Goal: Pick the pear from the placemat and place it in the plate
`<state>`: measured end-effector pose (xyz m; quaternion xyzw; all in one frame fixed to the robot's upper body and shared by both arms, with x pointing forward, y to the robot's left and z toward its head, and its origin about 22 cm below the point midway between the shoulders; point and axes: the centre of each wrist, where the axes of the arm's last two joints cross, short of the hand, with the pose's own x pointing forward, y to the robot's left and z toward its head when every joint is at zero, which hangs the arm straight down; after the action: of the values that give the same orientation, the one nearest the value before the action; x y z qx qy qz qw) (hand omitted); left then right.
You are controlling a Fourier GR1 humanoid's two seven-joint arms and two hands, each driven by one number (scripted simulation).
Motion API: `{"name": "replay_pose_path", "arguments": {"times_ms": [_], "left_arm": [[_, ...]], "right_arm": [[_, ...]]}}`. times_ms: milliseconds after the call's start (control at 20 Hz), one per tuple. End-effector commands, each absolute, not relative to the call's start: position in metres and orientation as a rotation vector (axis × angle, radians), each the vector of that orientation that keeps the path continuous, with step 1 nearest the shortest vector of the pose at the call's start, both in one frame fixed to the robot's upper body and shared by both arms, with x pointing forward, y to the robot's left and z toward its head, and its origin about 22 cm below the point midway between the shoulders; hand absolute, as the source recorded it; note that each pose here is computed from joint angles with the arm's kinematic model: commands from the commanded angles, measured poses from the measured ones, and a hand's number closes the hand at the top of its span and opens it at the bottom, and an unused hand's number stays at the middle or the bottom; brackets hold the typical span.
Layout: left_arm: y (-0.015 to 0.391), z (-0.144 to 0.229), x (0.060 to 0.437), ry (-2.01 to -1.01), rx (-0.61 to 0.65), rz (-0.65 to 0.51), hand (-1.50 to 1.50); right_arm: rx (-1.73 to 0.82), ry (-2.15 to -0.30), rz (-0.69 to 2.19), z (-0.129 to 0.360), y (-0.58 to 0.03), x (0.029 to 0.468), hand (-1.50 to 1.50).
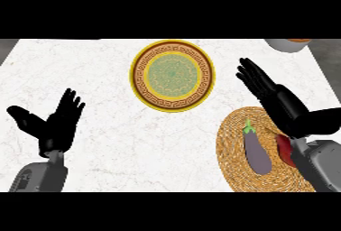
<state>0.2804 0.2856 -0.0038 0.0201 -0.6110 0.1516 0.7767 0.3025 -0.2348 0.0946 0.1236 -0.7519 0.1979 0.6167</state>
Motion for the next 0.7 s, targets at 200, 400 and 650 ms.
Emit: {"name": "replay_pose_path", "arguments": {"times_ms": [200,400,650], "left_arm": [[0.342,0.010,0.255,-1.469,0.393,-0.107,0.00],[0.346,0.005,0.238,-1.486,0.463,-0.253,0.00],[0.343,0.001,0.233,-1.488,0.502,-0.261,0.00]], "right_arm": [[0.615,-1.691,-0.036,0.096,-0.274,0.302,-1.50],[0.059,-1.825,-0.136,0.090,-0.350,0.286,-1.50],[0.058,-1.911,-0.393,0.076,-0.358,0.240,-1.50]]}}
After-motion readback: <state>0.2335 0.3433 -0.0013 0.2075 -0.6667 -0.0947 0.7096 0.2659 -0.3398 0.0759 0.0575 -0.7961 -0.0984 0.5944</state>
